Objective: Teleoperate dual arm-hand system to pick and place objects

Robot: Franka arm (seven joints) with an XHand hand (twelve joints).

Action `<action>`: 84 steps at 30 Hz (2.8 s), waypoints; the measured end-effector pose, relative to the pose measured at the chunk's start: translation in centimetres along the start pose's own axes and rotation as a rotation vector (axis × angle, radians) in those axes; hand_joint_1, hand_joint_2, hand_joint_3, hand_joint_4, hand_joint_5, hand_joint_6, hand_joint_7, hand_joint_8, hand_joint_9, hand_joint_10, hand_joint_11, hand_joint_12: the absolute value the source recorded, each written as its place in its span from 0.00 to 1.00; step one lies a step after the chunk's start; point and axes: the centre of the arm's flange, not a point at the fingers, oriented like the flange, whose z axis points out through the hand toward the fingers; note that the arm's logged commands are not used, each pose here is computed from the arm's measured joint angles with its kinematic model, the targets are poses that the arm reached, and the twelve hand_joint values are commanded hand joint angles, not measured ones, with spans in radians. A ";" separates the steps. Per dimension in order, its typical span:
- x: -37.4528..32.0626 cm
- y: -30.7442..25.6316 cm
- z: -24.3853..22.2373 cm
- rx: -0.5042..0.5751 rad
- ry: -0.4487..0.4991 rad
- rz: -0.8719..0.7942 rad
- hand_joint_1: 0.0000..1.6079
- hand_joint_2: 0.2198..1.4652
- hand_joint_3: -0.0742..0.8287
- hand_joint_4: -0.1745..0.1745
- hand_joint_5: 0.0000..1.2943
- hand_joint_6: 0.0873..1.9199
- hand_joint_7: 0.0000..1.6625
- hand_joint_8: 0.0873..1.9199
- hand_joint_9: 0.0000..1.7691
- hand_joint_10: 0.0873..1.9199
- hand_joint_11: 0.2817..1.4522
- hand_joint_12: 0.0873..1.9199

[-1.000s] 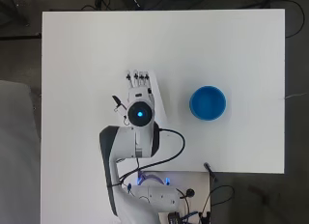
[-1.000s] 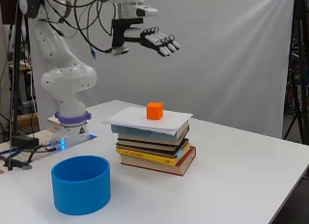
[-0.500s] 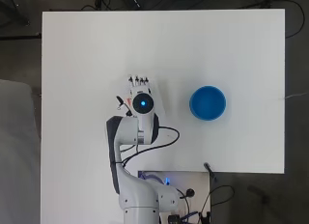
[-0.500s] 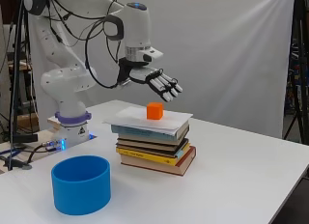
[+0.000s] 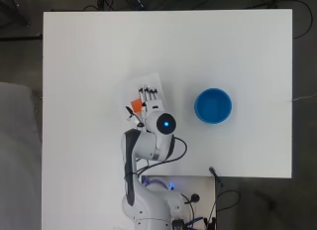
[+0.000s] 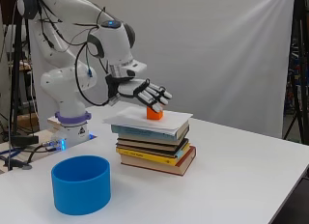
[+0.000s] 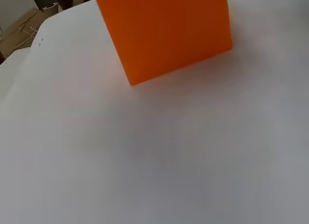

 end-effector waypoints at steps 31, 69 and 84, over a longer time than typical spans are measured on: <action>2.6 0.6 -4.1 -0.080 0.063 -0.055 0.37 0.79 0.08 0.72 0.49 0.10 0.38 0.53 0.45 0.60 0.37 0.21; -1.1 -0.1 0.1 -0.007 -0.130 -0.010 0.16 0.61 0.09 0.71 0.19 0.00 0.20 0.00 0.29 0.00 0.20 0.00; -0.5 0.7 0.3 0.058 -0.055 -0.210 0.67 0.92 0.08 0.23 0.43 0.76 0.35 0.97 0.45 1.00 0.27 0.86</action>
